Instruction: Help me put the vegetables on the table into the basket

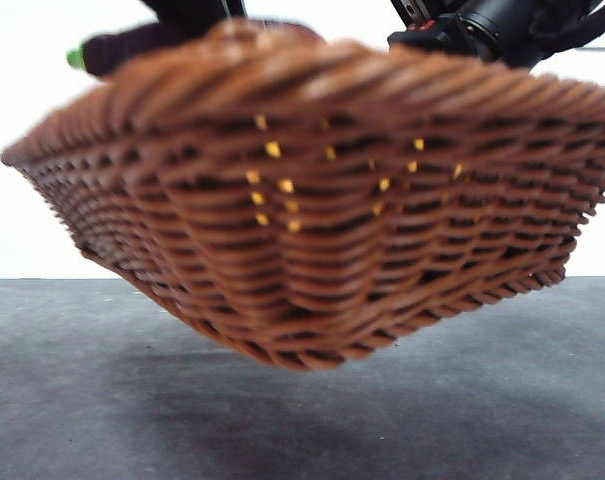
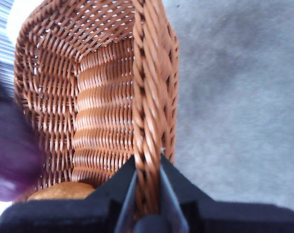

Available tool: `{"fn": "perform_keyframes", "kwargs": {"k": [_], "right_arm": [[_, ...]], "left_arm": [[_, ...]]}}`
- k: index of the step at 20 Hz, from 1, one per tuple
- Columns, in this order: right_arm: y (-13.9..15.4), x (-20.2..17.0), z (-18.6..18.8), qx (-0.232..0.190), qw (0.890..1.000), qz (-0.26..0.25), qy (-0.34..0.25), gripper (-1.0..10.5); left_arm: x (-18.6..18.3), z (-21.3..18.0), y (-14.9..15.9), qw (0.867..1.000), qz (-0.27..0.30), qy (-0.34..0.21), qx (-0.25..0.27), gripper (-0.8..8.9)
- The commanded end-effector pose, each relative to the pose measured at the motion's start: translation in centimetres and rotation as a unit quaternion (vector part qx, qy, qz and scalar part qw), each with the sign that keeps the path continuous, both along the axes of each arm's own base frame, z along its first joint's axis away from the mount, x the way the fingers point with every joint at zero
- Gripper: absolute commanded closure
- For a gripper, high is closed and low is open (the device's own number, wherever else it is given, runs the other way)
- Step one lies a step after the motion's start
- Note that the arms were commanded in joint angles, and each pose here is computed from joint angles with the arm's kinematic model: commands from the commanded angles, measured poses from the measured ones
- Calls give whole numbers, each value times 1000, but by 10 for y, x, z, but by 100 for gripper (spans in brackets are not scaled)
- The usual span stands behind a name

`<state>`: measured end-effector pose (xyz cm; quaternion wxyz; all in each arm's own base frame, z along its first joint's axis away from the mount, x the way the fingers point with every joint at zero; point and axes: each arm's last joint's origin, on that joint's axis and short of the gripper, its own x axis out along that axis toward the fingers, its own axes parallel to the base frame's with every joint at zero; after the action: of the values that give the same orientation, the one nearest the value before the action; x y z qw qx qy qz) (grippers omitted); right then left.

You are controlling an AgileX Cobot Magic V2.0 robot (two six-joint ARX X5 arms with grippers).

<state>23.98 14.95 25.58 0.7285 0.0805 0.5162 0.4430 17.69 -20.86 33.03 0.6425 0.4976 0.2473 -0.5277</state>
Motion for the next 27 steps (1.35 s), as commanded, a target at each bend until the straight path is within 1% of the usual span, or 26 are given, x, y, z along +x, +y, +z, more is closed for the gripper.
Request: {"fn": "perform_keyframes", "kwargs": {"k": [1, 5, 7, 9, 10, 11, 13, 14, 19, 20, 22, 23, 24, 25, 26, 27], "right_arm": [[0, 1, -1, 6, 1000, -4, 6, 958], [0, 1, 0, 8, 1000, -4, 2, 959], [0, 3, 0, 13, 1000, -9, -2, 958], [0, 2, 0, 12, 1000, -9, 0, 958], [1, 2, 0, 13, 1000, -9, -1, 958], [0, 3, 0, 13, 1000, -9, -1, 958], [1, 3, 1, 13, 1000, -9, -2, 958], [1, 3, 1, 13, 1000, -9, -2, 958], [0, 3, 1, 9, 1000, -13, -8, 958], [1, 4, 1, 9, 1000, -14, -10, 958], [0, 6, 1, 6, 999, -24, -20, 958], [1, 6, 2, 5, 999, -27, -25, 958], [1, 7, 2, 3, 999, -29, -29, 958], [1, 8, 2, 0, 999, -33, -34, 958], [0, 8, 2, -3, 999, -35, -35, 958], [1, 8, 2, -2, 999, -36, -36, 958]], "left_arm": [[1, -10, -8, 1000, -14, 12, 16, 820], [7, -24, -18, 999, -20, 35, 30, 820], [11, -33, -24, 998, -26, 55, 34, 819], [15, -41, -29, 997, -19, 63, 38, 813], [16, -43, -30, 997, -4, 71, 35, 806], [17, -44, -30, 997, 2, 73, 34, 732], [18, -42, -32, 998, 3, 65, 22, 481], [19, -42, -33, 998, 15, 67, 15, 427], [20, -39, -29, 996, 44, 72, 9, 428], [20, -36, -26, 996, 60, 65, 9, 428], [19, -18, -12, 994, 107, 32, -12, 428], [16, -2, 0, 990, 139, 10, -34, 428], [13, 15, 11, 983, 174, -6, -63, 431], [8, 36, 27, 972, 211, -16, -107, 436], [2, 56, 43, 957, 246, -23, -154, 436], [-5, 73, 58, 939, 279, -28, -200, 436]]}}
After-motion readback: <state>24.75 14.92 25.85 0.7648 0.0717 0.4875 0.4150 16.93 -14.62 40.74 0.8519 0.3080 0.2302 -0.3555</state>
